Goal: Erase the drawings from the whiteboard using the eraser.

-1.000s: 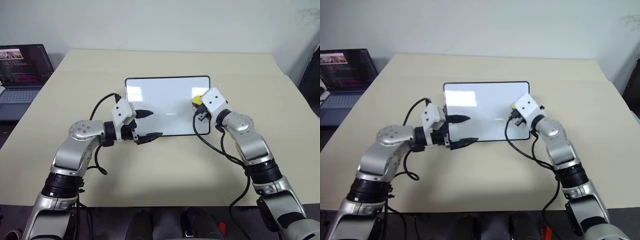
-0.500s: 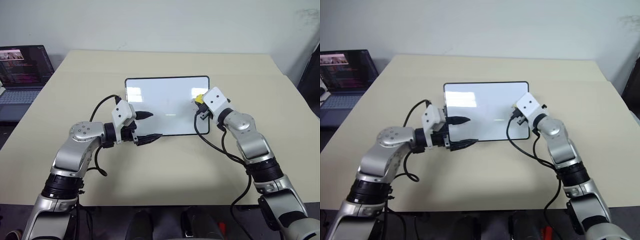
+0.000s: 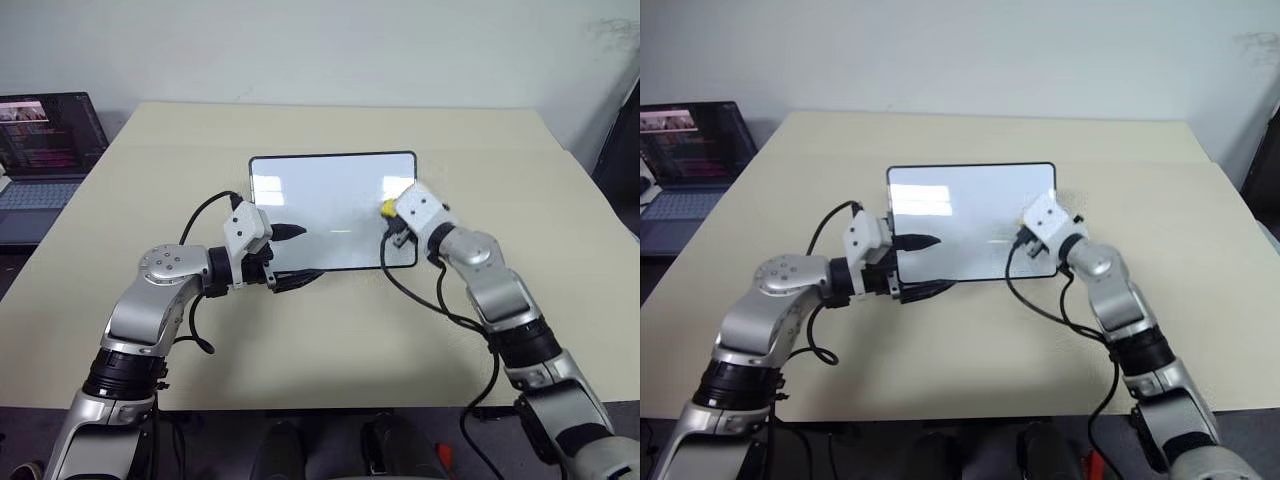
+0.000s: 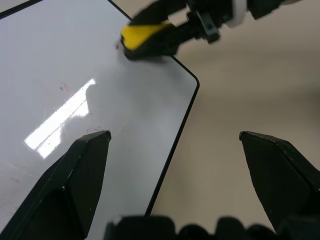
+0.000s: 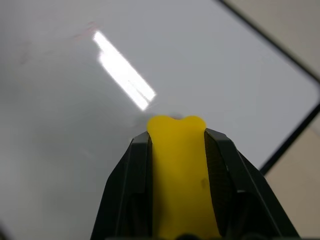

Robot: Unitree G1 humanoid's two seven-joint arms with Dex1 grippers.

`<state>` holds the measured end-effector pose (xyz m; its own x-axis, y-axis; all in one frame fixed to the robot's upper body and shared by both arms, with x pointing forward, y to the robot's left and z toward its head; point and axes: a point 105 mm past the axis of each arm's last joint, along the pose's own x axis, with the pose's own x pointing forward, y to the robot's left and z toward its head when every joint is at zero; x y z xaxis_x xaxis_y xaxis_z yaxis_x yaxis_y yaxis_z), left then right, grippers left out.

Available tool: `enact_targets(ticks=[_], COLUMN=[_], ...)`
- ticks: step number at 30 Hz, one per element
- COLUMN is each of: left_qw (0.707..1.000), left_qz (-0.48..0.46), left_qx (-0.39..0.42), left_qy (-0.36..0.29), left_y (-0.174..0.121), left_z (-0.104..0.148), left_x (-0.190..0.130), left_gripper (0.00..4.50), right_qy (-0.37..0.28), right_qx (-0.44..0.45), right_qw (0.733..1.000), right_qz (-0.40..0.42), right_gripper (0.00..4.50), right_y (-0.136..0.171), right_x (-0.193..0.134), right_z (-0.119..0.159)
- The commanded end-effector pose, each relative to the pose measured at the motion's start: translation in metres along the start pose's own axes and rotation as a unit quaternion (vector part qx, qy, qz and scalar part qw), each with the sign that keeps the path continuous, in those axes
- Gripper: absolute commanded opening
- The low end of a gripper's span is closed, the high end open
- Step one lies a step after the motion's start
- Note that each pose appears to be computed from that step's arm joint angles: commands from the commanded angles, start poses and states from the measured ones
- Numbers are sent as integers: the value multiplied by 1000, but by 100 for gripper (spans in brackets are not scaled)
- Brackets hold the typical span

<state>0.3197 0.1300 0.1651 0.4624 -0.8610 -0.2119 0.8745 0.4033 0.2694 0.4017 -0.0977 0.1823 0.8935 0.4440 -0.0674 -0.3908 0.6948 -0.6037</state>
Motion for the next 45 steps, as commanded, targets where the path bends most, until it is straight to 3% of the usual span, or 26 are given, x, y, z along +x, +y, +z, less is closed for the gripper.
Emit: enact_targets(ticks=[1, 9, 18, 24, 30, 40, 45], left_qw=[1000, 1000, 1000, 1000, 1000, 999, 999], left_qz=[1, 5, 0, -7, -7, -19, -36], left_qx=[19, 20, 18, 15, 14, 15, 15], left_qy=[-16, -17, -12, -13, -13, -21, -26], left_y=[-1, 1, -1, -4, -4, -8, -10], left_z=[13, 13, 11, 12, 11, 9, 9], left_x=[-2, -2, -5, -3, -2, 7, 9], left_gripper=[450, 450, 450, 450, 450, 450, 450], right_qy=[-30, 22, 4, 30, 26, -17, -52], right_qx=[-3, 6, -4, 16, 36, 51, 104], right_qw=[999, 994, 1000, 997, 996, 998, 993], right_qz=[-17, 110, -15, 68, 76, 22, -8], right_gripper=[110, 110, 110, 110, 110, 110, 110], right_y=[-9, 32, -17, 12, 26, 9, 6], right_x=[3, -1, -4, -16, -22, -24, -32], right_z=[15, -6, -4, -18, -18, -2, 11])
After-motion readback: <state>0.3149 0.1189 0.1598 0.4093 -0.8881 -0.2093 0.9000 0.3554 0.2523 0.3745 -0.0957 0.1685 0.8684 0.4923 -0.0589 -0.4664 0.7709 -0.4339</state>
